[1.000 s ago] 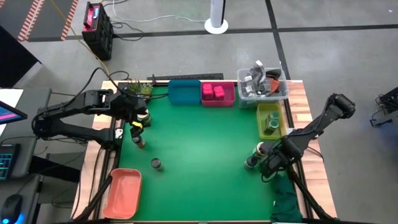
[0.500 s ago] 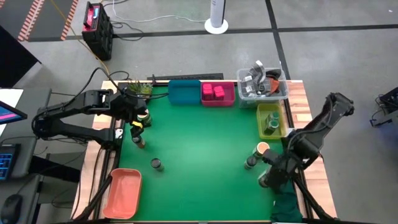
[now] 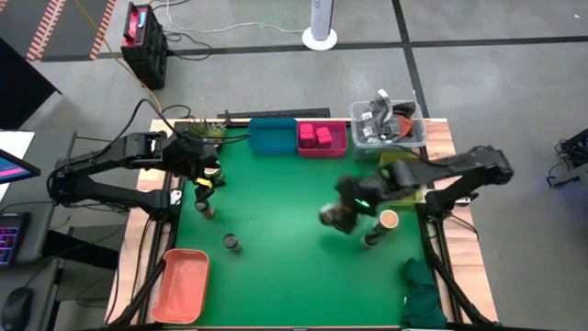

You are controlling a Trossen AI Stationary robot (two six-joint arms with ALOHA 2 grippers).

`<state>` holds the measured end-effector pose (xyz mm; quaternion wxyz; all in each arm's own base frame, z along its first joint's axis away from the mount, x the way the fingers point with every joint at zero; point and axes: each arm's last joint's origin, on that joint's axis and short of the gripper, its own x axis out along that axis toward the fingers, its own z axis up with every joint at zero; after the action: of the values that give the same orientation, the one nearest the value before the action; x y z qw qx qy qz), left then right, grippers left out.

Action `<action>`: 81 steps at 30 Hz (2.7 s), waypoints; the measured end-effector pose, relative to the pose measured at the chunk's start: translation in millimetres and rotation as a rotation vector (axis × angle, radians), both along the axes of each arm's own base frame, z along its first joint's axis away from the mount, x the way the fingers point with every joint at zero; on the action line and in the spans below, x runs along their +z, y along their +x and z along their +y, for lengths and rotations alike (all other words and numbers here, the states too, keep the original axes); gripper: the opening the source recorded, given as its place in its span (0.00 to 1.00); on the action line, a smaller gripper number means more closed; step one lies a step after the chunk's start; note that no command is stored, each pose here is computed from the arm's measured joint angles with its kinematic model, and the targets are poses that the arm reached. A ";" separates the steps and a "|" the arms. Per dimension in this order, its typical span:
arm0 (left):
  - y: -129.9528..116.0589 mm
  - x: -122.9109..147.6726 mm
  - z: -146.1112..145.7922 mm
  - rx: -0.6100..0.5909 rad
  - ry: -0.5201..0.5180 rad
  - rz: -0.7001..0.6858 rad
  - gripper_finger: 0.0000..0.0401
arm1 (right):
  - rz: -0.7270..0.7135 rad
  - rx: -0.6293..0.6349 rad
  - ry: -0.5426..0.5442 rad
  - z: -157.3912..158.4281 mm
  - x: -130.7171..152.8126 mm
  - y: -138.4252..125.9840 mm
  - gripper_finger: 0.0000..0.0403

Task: Sort spices by type
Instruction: Put the bottom brown spice bottle into the blue bin

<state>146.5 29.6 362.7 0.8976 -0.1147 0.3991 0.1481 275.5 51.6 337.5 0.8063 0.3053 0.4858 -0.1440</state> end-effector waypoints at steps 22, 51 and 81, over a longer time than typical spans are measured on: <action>-35.2 19.2 -1.1 0.176 0.149 -0.270 0.67 | -0.142 0.008 -0.362 -192.0 -31.5 146.9 0.75; -48.5 15.3 -4.0 0.172 0.135 -0.264 0.67 | -0.018 -0.089 -0.326 -300.6 -80.7 171.0 0.75; -46.7 14.4 -4.3 0.161 0.110 -0.259 0.67 | 0.158 0.060 -0.309 -290.5 -95.0 160.4 0.75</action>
<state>99.8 25.3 377.1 0.9318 -0.1149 0.2607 0.2251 435.9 -238.9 242.5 0.8068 0.1511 0.5285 -0.2164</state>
